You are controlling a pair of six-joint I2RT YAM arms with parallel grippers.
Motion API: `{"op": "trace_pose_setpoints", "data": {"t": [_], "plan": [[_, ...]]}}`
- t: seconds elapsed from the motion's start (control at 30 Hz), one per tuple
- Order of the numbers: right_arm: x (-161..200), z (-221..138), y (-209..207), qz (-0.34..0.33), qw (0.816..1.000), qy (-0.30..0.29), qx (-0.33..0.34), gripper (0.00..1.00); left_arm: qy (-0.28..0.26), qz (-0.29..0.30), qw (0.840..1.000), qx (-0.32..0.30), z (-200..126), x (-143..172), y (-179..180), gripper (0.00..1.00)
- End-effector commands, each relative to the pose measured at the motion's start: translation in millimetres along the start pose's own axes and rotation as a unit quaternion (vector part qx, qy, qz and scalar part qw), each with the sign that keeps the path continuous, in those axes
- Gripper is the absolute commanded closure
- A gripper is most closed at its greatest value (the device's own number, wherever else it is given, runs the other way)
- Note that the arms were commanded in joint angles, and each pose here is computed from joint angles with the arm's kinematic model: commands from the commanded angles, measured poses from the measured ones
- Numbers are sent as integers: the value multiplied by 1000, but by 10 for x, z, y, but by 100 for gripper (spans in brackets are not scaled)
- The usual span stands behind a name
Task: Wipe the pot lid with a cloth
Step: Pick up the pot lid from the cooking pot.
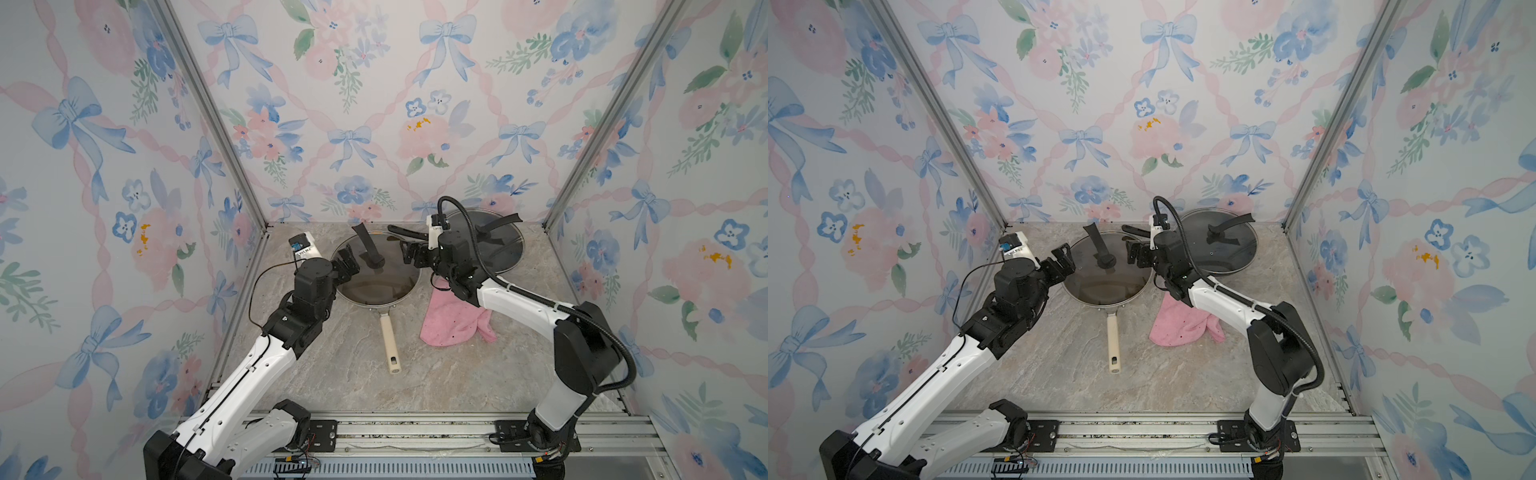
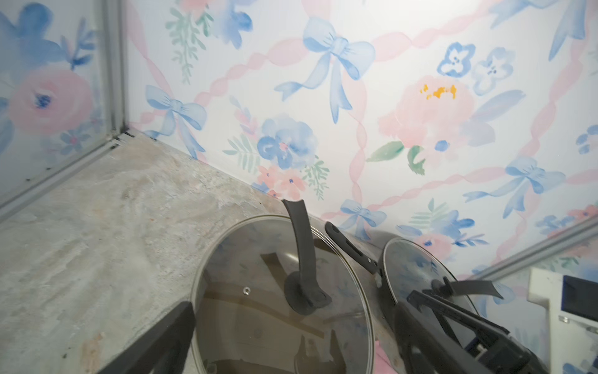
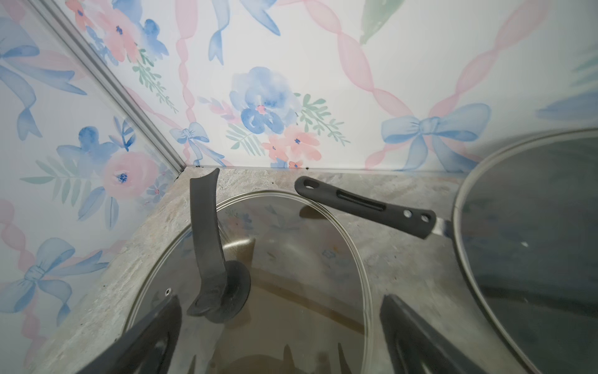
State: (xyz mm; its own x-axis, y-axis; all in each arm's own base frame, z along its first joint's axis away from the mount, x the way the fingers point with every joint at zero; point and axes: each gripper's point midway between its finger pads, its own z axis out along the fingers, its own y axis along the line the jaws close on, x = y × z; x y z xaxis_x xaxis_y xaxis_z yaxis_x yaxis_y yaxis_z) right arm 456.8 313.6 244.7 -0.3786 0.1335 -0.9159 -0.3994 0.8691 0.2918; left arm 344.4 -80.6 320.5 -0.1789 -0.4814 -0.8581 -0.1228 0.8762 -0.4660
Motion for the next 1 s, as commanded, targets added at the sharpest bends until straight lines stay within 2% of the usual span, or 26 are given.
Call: {"op": "trace_pose_setpoints", "data": {"t": [0.0, 0.13, 0.23, 0.4, 0.67, 0.97], "plan": [[-311, 277, 444, -93, 990, -80, -75, 3, -5, -4, 1000, -6, 21, -14, 177, 2], [-199, 580, 758, -142, 979, -91, -115, 3, 0, 13, 999, -32, -35, 12, 331, 2], [-41, 753, 960, -178, 972, -76, -133, 1, -7, 11, 999, -38, -111, -5, 395, 2], [206, 1000, 979, -186, 972, -60, -127, 2, -24, 0, 998, -52, -274, -50, 531, 2], [471, 1219, 906, -196, 975, -48, -98, 13, -55, -17, 996, -63, -452, -134, 671, 2], [722, 1215, 814, -191, 977, -51, -78, 25, -47, -5, 997, -65, -409, -116, 659, 2]]}}
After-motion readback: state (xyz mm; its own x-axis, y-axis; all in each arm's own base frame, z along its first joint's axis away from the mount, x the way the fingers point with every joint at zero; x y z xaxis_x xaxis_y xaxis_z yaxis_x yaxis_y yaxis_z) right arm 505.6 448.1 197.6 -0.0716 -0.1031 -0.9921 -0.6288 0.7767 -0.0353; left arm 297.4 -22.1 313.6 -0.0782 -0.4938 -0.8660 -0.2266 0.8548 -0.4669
